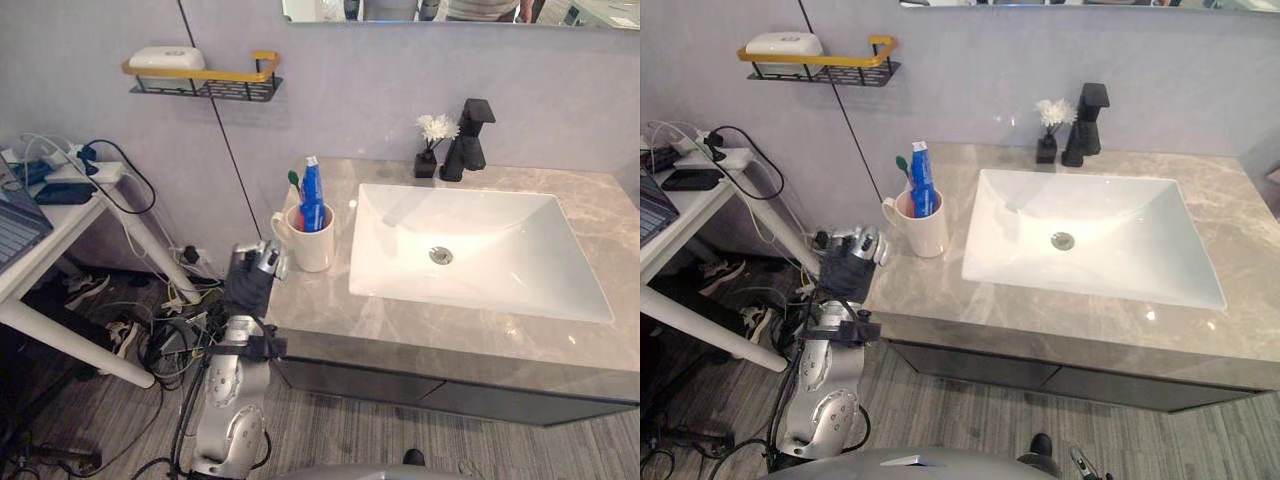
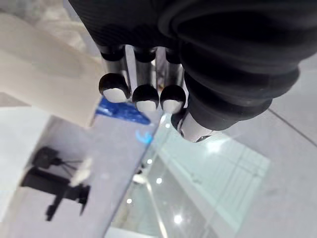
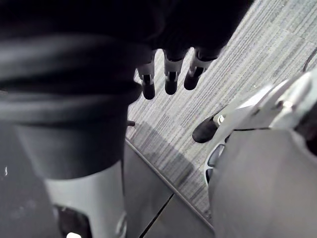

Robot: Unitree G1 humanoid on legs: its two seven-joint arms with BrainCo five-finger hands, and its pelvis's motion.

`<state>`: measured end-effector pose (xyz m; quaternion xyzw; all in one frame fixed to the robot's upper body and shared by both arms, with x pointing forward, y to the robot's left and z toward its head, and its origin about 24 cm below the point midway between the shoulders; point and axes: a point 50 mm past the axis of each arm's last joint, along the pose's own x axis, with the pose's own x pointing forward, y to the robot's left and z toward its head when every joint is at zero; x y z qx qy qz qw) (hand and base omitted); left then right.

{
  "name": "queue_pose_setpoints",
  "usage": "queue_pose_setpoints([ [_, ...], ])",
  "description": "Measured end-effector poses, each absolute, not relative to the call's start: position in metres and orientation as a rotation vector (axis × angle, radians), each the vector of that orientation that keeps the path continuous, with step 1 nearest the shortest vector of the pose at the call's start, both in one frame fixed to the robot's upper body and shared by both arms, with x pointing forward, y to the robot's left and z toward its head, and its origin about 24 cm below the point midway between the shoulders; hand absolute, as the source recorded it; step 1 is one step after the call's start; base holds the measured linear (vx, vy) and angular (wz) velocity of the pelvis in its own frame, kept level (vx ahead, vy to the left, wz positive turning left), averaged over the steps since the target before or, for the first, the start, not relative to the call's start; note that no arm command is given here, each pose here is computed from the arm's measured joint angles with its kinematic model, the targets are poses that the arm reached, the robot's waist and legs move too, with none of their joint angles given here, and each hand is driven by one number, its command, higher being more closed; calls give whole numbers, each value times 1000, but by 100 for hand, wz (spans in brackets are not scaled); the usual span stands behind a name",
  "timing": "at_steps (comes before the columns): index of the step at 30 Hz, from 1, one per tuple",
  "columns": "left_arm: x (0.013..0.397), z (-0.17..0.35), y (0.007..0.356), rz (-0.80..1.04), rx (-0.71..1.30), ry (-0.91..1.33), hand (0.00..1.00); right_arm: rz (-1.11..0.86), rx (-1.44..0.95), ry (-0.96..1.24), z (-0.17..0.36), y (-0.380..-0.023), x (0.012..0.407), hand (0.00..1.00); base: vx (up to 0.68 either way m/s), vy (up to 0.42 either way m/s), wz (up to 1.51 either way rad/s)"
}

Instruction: Organize washtable

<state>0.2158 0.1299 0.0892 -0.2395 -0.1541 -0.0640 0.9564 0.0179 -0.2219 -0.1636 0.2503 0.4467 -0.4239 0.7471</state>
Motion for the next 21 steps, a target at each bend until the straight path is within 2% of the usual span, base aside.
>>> queue_pose_setpoints([
  [21,218,38,135,-88,-427,-72,100,-911,558,974,-165,-219,28,0,1,1,-2],
])
